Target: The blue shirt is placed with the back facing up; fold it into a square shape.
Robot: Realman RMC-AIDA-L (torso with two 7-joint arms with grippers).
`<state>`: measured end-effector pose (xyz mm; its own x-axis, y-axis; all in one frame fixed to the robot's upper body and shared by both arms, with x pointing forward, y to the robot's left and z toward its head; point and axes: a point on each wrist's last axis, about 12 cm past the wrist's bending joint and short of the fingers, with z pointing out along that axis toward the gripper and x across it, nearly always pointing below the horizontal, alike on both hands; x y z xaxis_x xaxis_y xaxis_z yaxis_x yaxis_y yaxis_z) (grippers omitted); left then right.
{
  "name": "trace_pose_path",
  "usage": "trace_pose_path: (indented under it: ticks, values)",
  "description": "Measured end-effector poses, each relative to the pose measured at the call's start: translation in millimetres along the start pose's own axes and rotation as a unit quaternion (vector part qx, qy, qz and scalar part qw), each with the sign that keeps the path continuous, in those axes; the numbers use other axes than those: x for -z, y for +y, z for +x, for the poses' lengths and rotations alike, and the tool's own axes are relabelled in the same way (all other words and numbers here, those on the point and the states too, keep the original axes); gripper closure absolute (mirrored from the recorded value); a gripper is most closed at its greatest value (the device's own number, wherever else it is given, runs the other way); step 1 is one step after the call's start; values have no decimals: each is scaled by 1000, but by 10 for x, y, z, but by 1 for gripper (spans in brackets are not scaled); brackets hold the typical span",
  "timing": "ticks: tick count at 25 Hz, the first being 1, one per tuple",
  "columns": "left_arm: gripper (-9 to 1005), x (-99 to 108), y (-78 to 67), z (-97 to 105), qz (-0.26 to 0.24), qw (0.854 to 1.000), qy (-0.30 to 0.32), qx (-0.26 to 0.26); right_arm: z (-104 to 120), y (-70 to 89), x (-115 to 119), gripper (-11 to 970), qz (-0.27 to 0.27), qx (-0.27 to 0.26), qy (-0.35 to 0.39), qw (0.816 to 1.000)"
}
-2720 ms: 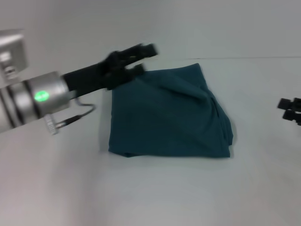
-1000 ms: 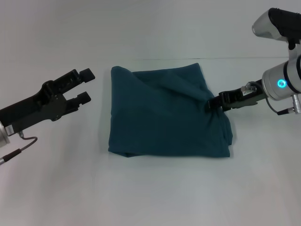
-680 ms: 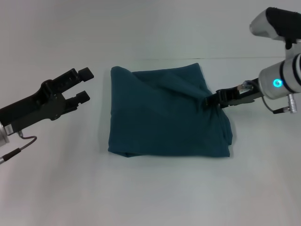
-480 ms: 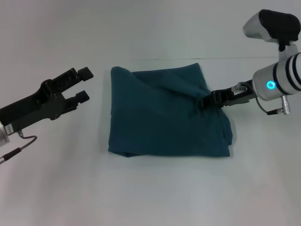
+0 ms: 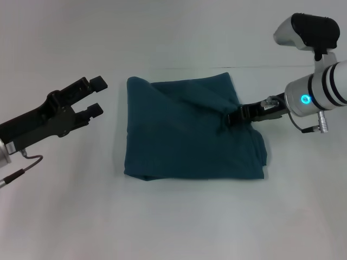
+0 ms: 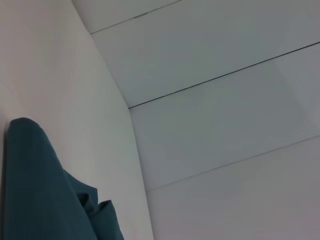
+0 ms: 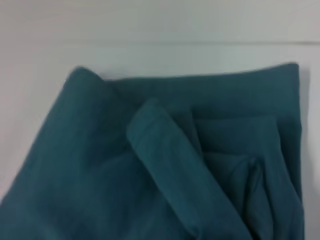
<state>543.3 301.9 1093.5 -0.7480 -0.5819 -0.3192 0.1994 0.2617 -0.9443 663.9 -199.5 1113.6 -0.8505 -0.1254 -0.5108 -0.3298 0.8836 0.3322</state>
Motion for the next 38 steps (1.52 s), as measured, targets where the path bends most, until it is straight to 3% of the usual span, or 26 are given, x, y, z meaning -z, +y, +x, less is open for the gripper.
trace_pose_path:
  ticks: [20,31,38]
  values:
    - [62,-61,-24,8,7,1000,3,-2,-130,51,100,914,-21,-5,-31,999]
    - [62,-61,-34,4,11,1000,2,1,-424,247,317,914,-39,37,-58,997]
    - [62,-42,-27,1,11,1000,-4,2,-334,164,253,913,-28,24,-36,999]
